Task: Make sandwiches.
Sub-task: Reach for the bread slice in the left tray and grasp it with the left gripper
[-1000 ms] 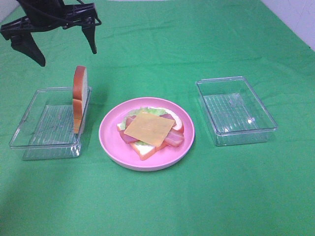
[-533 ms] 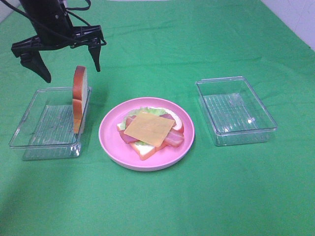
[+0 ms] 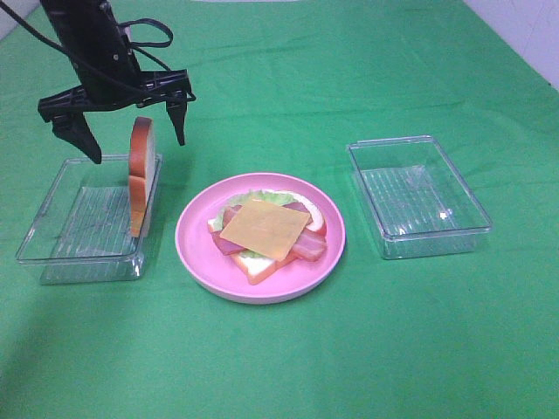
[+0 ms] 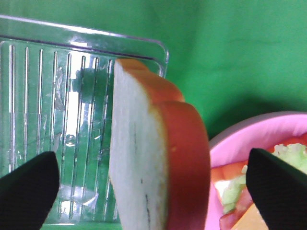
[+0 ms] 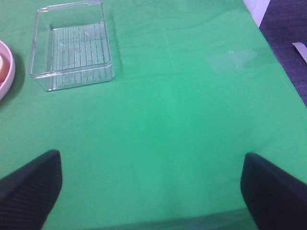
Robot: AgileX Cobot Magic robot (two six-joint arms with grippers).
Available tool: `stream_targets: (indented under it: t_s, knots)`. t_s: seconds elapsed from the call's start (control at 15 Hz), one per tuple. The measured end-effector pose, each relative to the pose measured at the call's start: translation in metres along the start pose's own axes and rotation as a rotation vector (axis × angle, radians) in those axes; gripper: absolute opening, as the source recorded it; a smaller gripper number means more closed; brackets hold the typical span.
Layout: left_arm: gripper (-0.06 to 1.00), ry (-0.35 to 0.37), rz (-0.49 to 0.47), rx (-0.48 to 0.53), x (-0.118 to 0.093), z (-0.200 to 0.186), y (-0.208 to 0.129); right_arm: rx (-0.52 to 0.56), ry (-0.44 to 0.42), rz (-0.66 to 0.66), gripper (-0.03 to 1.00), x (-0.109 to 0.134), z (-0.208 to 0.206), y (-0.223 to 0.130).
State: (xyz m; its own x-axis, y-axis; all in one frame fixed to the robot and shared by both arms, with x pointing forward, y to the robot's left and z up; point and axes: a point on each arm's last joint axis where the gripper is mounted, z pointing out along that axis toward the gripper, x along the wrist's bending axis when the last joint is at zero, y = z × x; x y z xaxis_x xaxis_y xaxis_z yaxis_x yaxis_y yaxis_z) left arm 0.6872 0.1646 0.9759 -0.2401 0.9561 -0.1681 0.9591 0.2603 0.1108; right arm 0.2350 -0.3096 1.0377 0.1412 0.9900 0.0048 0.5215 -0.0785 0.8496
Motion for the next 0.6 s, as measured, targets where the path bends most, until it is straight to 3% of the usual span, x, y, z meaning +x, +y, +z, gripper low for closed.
stream_targets:
  t_s: [0.33,0.47,0.53,0.6]
  knots:
    - [0.94,0.011,0.006,0.002,0.0009,0.0033,0.0005,0.0,0.0,0.0,0.96,0.0,0.0,0.0]
    - [0.69,0.014,0.008,0.0,0.0012,0.0033,0.0006,0.0,0.0,0.0,0.96,0.0,0.0,0.0]
    - [0.64,0.014,0.008,0.0,0.0012,0.0033,0.0006,0.0,0.0,0.0,0.96,0.0,0.0,0.0]
    - [0.51,0.014,0.008,0.0,0.0012,0.0033,0.0006,0.0,0.0,0.0,0.96,0.0,0.0,0.0]
